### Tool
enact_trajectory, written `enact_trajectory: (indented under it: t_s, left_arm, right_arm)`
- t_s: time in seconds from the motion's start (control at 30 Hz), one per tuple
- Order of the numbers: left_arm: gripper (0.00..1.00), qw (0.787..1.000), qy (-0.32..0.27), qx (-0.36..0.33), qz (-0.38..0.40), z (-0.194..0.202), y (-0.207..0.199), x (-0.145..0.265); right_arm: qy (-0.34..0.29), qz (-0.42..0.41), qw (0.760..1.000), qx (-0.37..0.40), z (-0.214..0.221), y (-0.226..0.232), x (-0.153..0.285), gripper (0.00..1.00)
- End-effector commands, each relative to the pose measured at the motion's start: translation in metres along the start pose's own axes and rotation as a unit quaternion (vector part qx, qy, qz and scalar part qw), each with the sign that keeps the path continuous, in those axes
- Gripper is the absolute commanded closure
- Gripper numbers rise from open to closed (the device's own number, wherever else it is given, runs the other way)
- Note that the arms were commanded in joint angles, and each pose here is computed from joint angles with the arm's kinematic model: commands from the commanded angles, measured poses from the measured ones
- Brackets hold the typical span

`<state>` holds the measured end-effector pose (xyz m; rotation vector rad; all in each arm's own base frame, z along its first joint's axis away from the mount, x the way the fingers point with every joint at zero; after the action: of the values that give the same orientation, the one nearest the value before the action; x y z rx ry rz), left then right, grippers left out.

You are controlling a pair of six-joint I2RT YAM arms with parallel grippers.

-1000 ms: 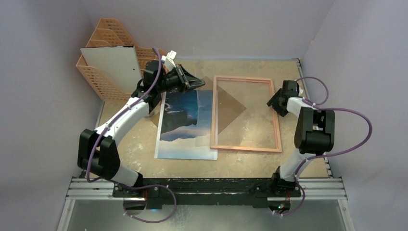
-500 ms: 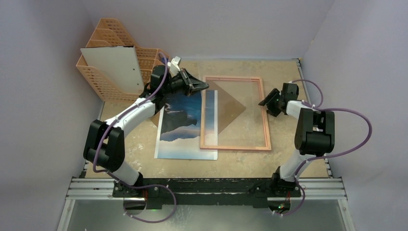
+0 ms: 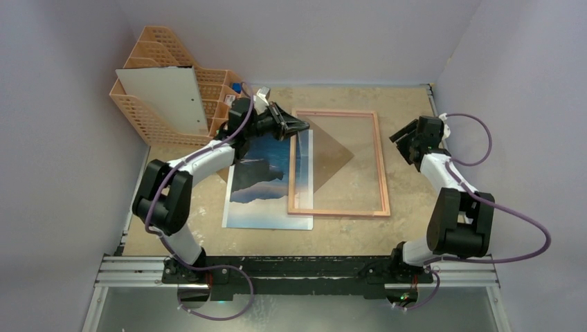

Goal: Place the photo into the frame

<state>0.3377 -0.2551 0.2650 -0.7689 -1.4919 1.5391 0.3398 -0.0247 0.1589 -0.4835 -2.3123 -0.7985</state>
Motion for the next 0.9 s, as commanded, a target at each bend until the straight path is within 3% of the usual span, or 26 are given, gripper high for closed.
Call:
enact_trajectory:
  t_s: [0.0,0.4,0.6,0.87]
  left_arm:
    - [1.0,0.998,0.023,-0.002,0.05,0.005,-0.015,-0.013]
    - [1.0,0.999,0.018,0.007,0.042,-0.013,0.002,-0.039]
    - [1.0,1.0,0.02,0.018,0.016,-0.022,0.03,-0.051]
    - [1.0,1.0,0.019,-0.009,0.003,-0.03,0.044,-0.058]
  right_arm:
    - [-0.016,0.01,1.0,-0.011,-0.005,-0.004,0.011,0.33]
    - [-0.022,-0.006,1.0,-0.002,-0.001,-0.006,0.03,0.35]
    - [-0.019,-0.004,1.0,0.002,0.003,-0.008,0.03,0.35]
    - [-0.013,-0.003,1.0,0.007,0.008,-0.012,0.028,0.37]
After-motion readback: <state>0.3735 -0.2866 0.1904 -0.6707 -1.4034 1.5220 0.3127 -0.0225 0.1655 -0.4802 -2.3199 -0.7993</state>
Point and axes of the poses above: each gripper's point midway between its finger pads, its own x axis back along the fingers, its own y axis along the line the jaws close on, z = x × y, the point moved 8 cm from there along x, back along the fingers, and after that the axes turned 11 degrees about x, right-handed, at the moved point
